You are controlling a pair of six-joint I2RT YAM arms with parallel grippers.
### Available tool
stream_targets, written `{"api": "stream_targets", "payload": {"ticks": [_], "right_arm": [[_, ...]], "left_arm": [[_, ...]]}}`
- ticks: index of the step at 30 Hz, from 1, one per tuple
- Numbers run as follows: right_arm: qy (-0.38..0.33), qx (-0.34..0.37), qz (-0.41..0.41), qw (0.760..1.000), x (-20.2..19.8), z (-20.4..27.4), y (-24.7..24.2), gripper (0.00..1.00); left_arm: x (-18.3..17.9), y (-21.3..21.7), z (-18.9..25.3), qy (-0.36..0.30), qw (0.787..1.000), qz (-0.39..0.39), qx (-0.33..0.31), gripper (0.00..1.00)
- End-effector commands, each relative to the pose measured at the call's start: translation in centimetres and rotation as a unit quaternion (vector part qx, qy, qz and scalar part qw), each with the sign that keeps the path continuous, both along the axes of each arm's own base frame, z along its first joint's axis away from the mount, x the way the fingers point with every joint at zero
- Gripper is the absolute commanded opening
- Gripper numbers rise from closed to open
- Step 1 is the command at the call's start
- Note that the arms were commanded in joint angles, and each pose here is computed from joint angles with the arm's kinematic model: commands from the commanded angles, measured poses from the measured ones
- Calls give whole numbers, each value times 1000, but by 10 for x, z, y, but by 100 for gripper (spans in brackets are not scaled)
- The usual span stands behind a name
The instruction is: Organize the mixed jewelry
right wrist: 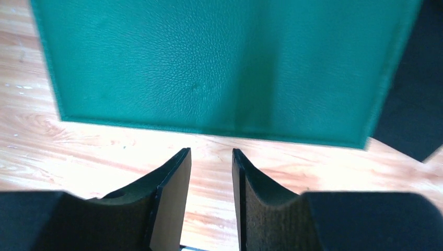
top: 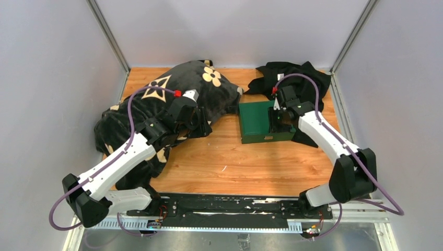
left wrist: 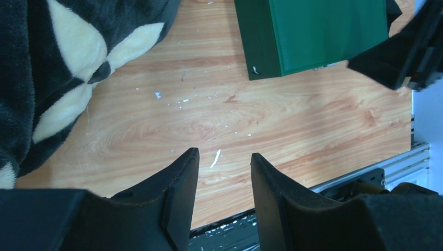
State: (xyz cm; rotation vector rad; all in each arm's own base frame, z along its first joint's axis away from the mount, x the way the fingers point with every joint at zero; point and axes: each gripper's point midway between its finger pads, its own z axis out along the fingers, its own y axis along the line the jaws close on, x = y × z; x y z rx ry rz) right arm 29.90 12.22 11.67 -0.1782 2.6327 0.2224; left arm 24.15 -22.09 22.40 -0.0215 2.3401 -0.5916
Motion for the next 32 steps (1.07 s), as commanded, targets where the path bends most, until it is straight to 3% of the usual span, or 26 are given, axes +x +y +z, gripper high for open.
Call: {"api": "stream_targets", "payload": {"ticks": [1, 7, 12, 17, 21, 32], "right_arm": [[-112, -15, -3, 994, 6, 103, -14, 42], [-335, -9, -49, 941, -1, 246, -48, 48], [-439, 9, -103, 893, -33, 294, -77, 50], [-475, 0, -167, 864, -57, 288, -108, 53], [-482, -7, -208, 851, -73, 279, -127, 56], [-472, -6, -234, 850, -72, 273, -131, 58]], "left_arm": [[7, 4, 24, -27, 1000, 7, 4, 46], [19, 16, 80, -91, 995, 24, 14, 47], [29, 49, 136, -161, 983, 82, 43, 48], [30, 93, 189, -243, 956, 154, 65, 49], [28, 118, 200, -282, 937, 187, 90, 55], [17, 126, 197, -290, 935, 184, 83, 56]]}}
